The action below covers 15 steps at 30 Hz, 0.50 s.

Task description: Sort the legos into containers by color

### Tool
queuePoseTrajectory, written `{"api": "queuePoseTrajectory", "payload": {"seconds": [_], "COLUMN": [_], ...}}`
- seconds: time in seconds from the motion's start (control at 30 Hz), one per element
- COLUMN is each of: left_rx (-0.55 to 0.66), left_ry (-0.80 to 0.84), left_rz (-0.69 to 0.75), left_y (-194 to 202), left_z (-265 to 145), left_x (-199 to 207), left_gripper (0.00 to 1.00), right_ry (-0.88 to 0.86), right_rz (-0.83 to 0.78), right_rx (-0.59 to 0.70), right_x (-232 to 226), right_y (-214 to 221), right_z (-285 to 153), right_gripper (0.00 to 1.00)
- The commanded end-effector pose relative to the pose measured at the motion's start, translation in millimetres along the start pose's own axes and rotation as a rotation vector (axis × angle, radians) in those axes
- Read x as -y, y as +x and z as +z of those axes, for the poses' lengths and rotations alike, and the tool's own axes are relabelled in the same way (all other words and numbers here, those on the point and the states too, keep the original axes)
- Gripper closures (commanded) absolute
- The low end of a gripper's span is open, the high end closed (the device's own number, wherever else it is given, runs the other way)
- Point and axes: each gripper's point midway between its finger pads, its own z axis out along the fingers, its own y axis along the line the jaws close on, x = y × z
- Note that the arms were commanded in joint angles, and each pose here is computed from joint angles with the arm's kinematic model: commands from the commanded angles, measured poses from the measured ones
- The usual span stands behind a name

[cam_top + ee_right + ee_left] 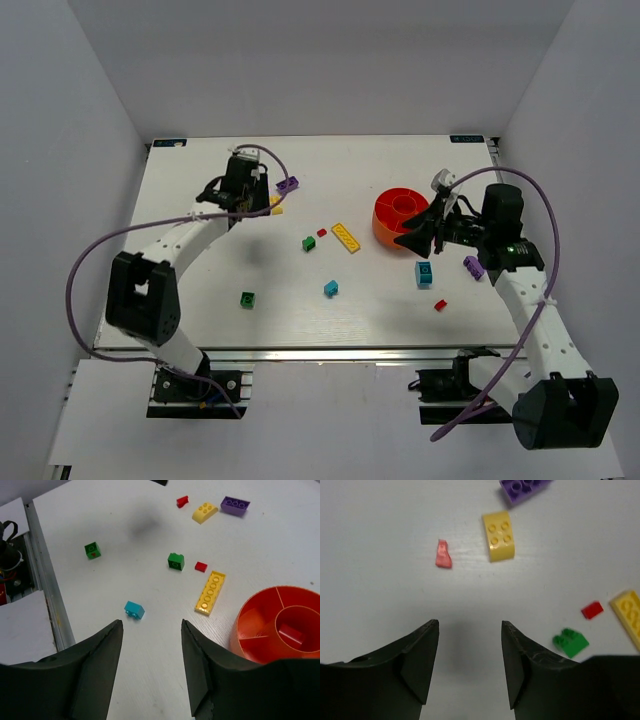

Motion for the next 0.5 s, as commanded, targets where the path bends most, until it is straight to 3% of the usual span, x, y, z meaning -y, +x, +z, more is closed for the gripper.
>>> {"api": "queuePoseTrajectory", "payload": {"seconds": [0.0, 0.23, 0.33, 0.47], "left_rx": [-0.049, -0.182, -0.187, -0.205], "left_ry": [0.016, -0.035, -0.055, -0.063], "left_rz": [-0.041, -0.057, -0.073, -0.064], "left_y": [-22.6, -28.2, -30.7, -25.8], "left_z": [22.4, 78.4, 92.3, 104.1], "left_x": [-7.6, -20.5, -29.4, -29.8], "left_gripper": [0.37, 0.50, 0.51, 0.46], "right_ry": [-0.043, -0.060, -0.076, -0.081], "right_rz": [-0.076, -0.073, -0.060, -0.056], "right_rx": [0.072, 0.073, 0.071, 0.071], "right_x": [-17.2, -24.5, -26.1, -28.0], "right_y": [-24.4, -23.5, -21.9, -22.2], "right_z": [-8.2, -9.9, -9.3, -9.7], "right_gripper": [0.44, 0.55, 0.61, 0.61]}}
